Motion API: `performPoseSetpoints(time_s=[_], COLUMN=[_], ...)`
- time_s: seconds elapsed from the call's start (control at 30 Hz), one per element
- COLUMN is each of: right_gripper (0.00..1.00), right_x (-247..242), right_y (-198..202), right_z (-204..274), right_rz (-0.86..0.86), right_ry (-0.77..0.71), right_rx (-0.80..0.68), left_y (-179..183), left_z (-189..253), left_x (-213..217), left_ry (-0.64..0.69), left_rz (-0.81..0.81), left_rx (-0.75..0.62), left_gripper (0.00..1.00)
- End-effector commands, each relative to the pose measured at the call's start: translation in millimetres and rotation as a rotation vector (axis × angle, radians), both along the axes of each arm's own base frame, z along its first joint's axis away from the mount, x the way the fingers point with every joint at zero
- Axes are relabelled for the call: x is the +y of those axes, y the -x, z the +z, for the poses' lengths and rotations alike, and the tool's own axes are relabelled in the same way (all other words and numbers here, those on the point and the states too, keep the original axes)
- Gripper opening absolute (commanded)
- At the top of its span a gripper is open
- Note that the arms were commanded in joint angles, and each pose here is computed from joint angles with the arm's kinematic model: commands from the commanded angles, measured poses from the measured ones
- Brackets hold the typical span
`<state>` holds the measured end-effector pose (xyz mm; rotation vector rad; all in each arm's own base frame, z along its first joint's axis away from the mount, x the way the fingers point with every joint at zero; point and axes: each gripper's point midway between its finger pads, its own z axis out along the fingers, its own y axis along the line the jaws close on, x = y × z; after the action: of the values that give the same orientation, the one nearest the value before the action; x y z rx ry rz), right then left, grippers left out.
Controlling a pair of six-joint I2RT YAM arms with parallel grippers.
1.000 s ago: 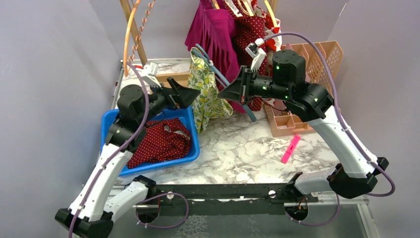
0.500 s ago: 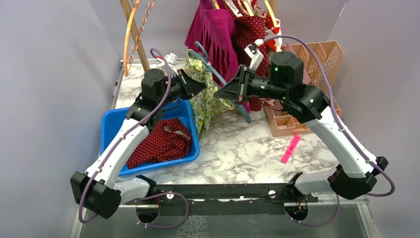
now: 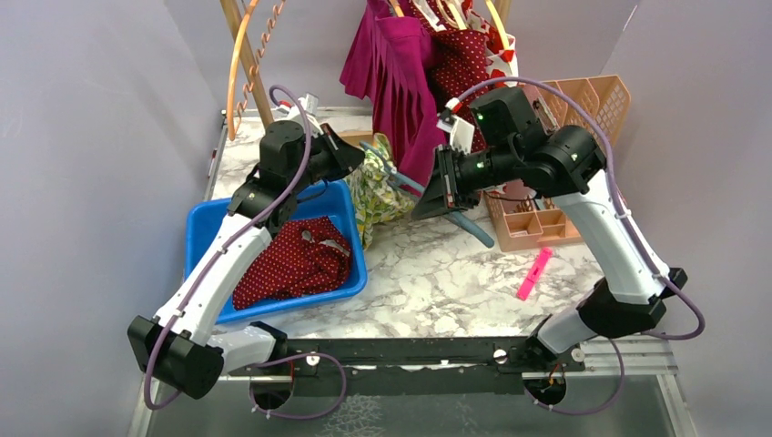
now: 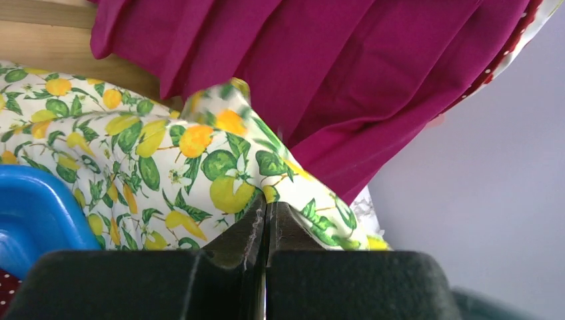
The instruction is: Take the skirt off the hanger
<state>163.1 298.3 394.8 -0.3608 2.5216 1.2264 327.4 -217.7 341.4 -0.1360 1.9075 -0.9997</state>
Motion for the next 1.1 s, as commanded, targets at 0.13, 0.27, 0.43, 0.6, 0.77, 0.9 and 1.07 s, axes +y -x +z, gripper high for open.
performPoseSetpoints(time_s=[0.13,0.27,0.43,0.6,0.77,0.9,1.07], right_gripper=[0.01,0.01,0.01,0.01,0.01,0.01,0.01], right_x=[-33,-43,-50,-70,-94,-81,-45], right_y=[38,46,58,50,22,13,2], right_z=[20,10,4,-4,-24,-14,15], right_rz=[0.043,0.004,-0.009,-0.084,-0.154,-0.153,-0.15], right_ry=[-0.028,0.009,0.006,0.06,0.155,0.059,-0.105], right_rx=[-0.058,-0.004,0.055,-0.049,-0.273,-0.352,-0.313], left_y=[-8,-6,-2,-5,3,16,31], left_z=[-5,3,17,32,51,37,12], left_x=[20,25,29,48,32,13,25], left_ry=[-0.087,-0.133,-0.178,-0.237,-0.214,-0.155,-0.116], left_rz=[0.093,0.092,0.077,0.159,0.054,-0.064,-0.012], left_rx=[-0.028,-0.065,-0.125,-0.188,-0.304,-0.266,-0.177], left_gripper=[0.0,0.0,0.0,0.0,0.0,0.05,0.64])
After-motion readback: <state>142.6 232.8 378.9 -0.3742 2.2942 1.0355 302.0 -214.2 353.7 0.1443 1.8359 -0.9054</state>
